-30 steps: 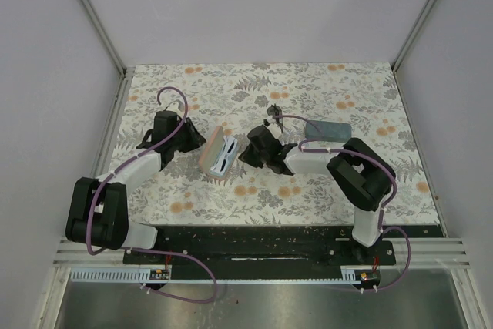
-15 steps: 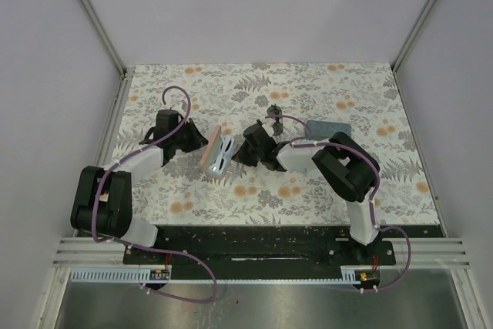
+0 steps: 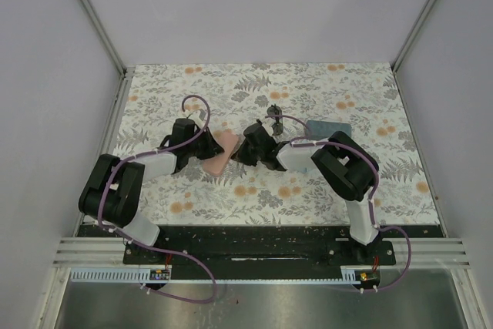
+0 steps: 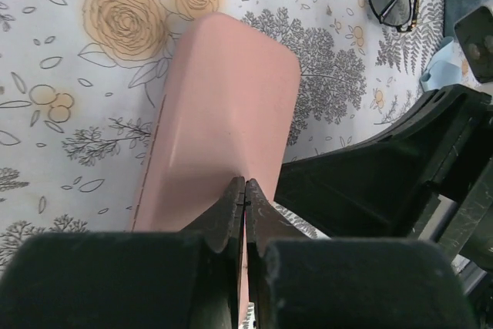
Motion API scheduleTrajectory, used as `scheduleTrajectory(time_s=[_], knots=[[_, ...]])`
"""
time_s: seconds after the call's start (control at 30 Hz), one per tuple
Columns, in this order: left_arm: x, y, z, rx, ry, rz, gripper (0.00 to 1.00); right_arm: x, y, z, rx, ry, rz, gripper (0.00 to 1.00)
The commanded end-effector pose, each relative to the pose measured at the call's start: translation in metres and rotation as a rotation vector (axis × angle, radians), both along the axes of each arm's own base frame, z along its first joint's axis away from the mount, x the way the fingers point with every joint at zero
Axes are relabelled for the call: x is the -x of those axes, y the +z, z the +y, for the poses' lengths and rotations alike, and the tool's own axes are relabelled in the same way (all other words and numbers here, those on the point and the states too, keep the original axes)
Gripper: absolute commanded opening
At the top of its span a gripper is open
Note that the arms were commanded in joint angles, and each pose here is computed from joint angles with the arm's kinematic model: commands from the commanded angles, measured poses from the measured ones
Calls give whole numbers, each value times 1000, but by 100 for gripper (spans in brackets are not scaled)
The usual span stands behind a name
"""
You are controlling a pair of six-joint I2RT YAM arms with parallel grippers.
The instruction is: Organize the sunglasses
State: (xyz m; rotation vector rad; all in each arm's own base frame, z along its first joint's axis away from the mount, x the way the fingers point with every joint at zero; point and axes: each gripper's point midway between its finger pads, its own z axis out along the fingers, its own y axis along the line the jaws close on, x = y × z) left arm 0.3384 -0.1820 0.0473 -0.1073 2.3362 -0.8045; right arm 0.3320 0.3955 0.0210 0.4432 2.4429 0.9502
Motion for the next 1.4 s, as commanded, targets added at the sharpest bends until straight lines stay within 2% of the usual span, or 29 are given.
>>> scheduleTrajectory(time_s=[0.0, 0.2, 0.27, 0.33, 0.4, 0.43, 0.47, 0.53, 0.6, 0.7, 0.8, 0.87, 1.13, 1.2, 1.3, 1.37], knots=[[18, -23, 2, -36, -17, 74, 2, -3, 4, -8, 6, -12, -11, 0], [3, 28, 12, -84, 23, -38, 7, 1, 24, -43, 12, -50, -47, 0], [0, 43, 15, -128, 31, -80, 14, 2, 36, -57, 13, -63, -72, 0], [1, 50, 18, -206, 25, -95, 30, 7, 44, -73, 34, -62, -98, 2], [4, 53, 17, -279, 0, -105, 55, 13, 51, -88, 68, -49, -122, 7], [7, 51, 15, -313, -21, -108, 65, 15, 57, -95, 80, -40, -132, 13], [8, 51, 13, -345, -39, -116, 77, 20, 60, -101, 100, -20, -136, 22], [13, 50, 3, -389, -104, -127, 99, 30, 69, -114, 144, 11, -156, 51], [12, 48, 1, -447, -130, -133, 99, 40, 79, -132, 204, 23, -178, 70], [10, 37, 3, -534, -162, -118, 99, 49, 98, -160, 289, 22, -231, 86], [5, 25, 7, -626, -191, -96, 99, 56, 114, -184, 346, 0, -264, 93], [0, 18, 8, -669, -212, -78, 99, 61, 119, -195, 358, -4, -278, 94], [-15, -1, -3, -691, -250, -3, 98, 76, 119, -215, 361, -26, -281, 95], [-19, -7, 0, -699, -224, 34, 85, 74, 114, -219, 378, -42, -268, 95], [-26, -19, 12, -689, -161, 98, 53, 68, 100, -225, 421, -55, -205, 93], [-33, -20, 31, -649, -82, 132, 49, 59, 94, -239, 488, -98, -131, 93]])
